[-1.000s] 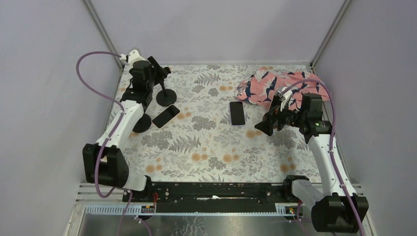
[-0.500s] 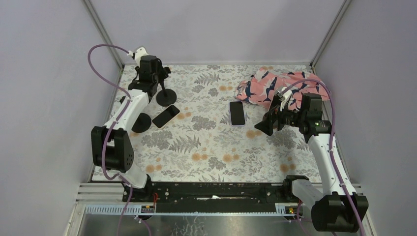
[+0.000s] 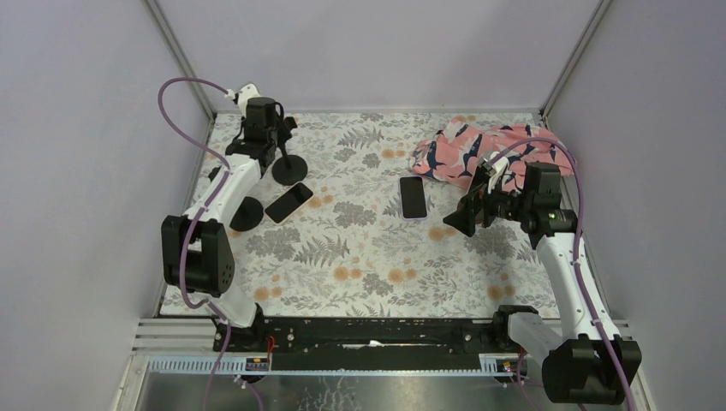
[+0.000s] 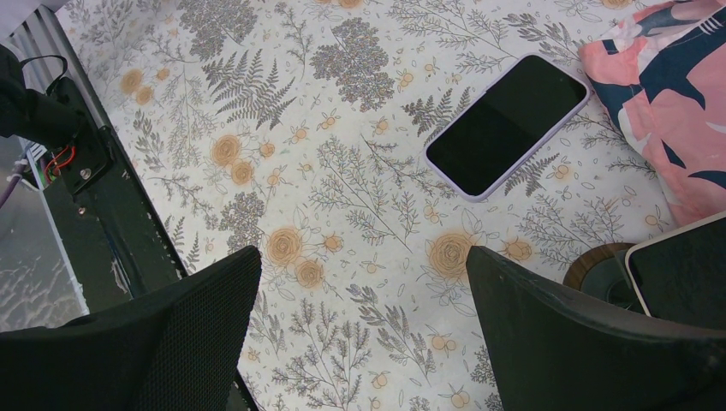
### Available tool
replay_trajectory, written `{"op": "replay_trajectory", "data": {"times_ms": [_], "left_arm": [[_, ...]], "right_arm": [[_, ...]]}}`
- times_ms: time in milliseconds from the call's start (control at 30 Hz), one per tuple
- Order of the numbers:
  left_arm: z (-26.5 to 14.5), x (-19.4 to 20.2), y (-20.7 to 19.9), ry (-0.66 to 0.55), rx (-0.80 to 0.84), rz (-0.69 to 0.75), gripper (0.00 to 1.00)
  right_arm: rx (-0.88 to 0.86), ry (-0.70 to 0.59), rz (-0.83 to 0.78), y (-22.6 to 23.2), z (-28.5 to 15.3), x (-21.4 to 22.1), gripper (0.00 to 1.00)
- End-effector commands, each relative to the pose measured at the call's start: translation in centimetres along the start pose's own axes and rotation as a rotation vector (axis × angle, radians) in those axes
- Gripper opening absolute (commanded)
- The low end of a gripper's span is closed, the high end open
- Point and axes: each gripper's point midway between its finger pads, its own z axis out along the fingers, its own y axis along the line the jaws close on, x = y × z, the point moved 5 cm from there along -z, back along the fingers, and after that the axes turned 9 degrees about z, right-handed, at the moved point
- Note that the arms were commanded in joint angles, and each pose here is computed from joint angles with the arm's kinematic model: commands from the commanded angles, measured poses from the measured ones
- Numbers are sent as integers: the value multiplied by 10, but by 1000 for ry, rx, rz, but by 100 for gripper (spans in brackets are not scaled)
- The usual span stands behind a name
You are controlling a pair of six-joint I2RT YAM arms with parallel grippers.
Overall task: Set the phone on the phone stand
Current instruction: Pick up the phone stand at the center of the board.
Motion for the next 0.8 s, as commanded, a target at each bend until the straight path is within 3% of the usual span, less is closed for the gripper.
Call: {"op": "replay_trajectory", "data": {"times_ms": [0, 300, 767], "left_arm": [[5, -1, -2, 6, 22, 19, 41], [-6, -15, -10, -32, 99, 49, 20], [-47, -39, -51, -201, 404, 166, 7]], "right_arm": [[-15, -3, -13, 2, 0, -2, 98], [-17, 1, -8, 1, 1, -1, 99], [-20, 1, -7, 1, 2, 0, 99]]}}
